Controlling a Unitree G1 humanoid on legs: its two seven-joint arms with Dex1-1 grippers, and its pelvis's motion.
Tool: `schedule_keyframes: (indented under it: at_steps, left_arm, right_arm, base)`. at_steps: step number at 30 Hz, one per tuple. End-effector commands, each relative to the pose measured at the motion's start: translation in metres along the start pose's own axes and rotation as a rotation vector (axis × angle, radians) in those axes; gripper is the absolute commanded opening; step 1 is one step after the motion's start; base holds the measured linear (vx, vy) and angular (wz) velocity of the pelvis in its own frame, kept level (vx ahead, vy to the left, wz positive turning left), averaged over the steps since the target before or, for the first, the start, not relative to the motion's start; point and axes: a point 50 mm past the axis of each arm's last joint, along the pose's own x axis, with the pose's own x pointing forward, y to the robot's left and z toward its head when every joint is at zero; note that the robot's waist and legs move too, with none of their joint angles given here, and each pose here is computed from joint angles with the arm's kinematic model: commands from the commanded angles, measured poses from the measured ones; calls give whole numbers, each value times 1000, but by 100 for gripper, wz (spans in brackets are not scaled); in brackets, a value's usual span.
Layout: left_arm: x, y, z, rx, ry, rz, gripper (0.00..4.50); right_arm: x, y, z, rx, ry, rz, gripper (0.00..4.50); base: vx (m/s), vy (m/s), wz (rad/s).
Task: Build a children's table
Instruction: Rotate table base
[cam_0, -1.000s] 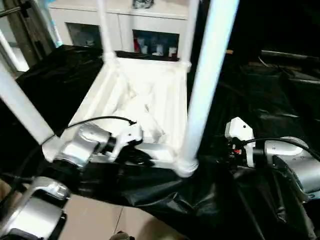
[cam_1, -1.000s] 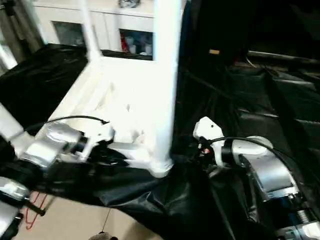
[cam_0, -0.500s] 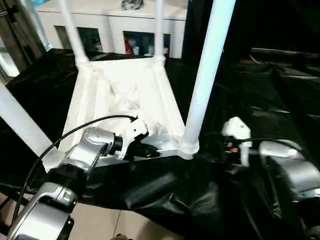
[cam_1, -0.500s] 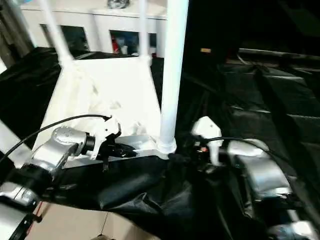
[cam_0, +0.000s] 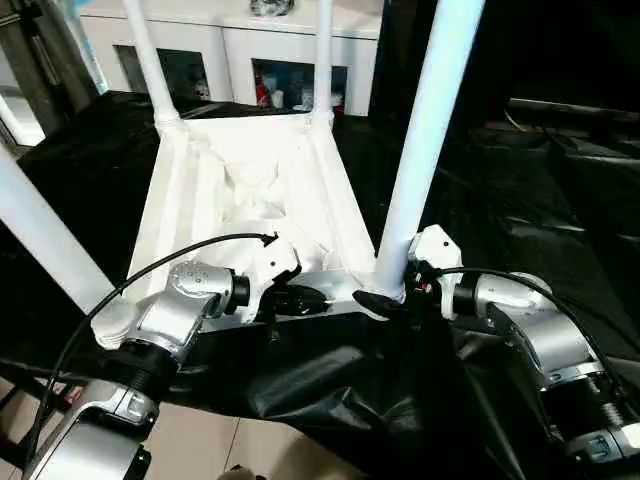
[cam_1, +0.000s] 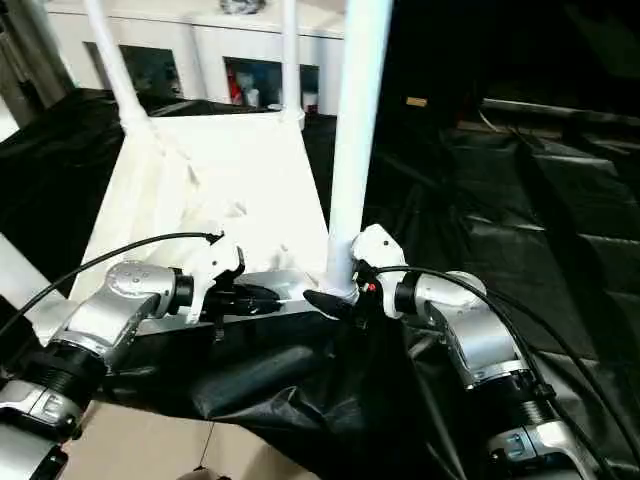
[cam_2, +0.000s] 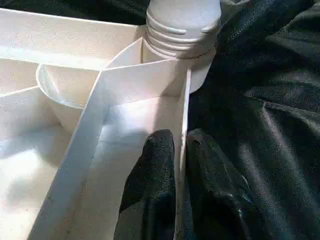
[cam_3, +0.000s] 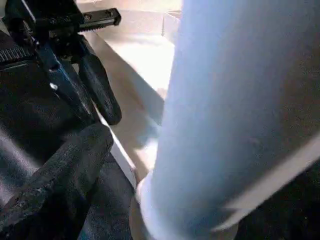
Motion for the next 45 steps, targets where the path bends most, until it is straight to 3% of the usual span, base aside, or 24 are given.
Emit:
schedule_keyframes:
  at_steps: [1, 9, 15, 27, 45]
  left_arm:
    - [-1, 0, -8, -28, 38, -2, 57]
    - [-1, 3, -16, 4, 131, 2, 57]
    - [-1, 5, -15, 6, 140, 10, 9]
    - [-1, 2, -11, -15, 102, -72, 9]
    - [-4, 3, -11, -18, 94, -75, 0]
  right_arm:
    - [-3, -3, 0, -17, 12, -4, 450]
    - [-10, -5, -4, -20, 34, -10, 450]
    - [-13, -7, -5, -17, 48, -21, 450]
    - [-7, -13, -11, -4, 88, -45, 450]
    - [7, -12, -13, 57, 64, 4, 290]
  base:
    - [0, 0, 0]
    - [0, 0, 0]
    - [0, 0, 0]
    - [0, 0, 0]
    - [0, 0, 0]
